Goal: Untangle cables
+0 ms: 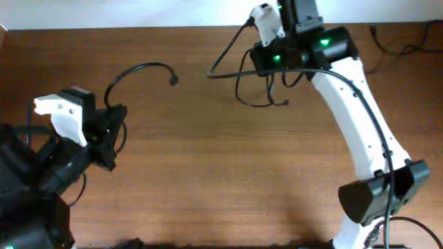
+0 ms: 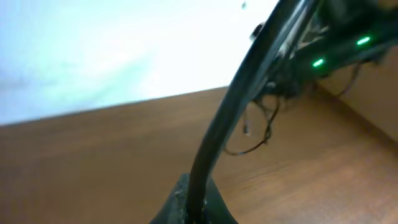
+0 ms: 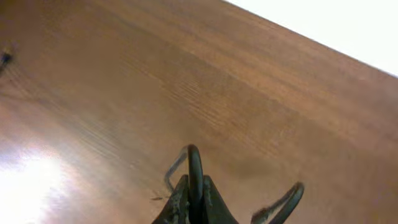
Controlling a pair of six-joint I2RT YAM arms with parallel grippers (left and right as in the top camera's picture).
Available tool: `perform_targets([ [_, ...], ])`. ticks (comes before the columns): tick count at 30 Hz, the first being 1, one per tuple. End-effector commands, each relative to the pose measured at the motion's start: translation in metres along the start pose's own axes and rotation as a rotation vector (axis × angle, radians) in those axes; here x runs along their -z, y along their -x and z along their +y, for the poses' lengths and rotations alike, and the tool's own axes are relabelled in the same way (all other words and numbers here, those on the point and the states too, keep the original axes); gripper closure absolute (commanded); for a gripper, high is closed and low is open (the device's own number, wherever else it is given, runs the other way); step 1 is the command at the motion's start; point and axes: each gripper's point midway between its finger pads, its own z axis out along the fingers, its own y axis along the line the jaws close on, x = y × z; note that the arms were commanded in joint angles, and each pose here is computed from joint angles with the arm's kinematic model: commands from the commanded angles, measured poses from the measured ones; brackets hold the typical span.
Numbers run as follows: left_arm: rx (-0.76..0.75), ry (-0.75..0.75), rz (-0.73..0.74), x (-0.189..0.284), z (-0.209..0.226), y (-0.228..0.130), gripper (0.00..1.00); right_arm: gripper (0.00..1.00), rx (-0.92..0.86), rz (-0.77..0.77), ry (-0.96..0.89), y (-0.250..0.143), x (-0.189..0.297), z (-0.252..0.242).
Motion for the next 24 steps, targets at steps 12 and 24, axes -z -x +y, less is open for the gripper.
perform_targets([
  [12, -0.096, -0.295, -0.238, -0.088, -0.056, 0.105, 1.00, 0.01, 0.135, -0.714, -0.649, 0.081, 0.390, 0.003],
  [24, 0.010, -1.070, -0.578, -0.155, -0.324, 0.132, 1.00, 0.01, 0.047, -0.840, -0.752, 0.019, 0.471, 0.013],
])
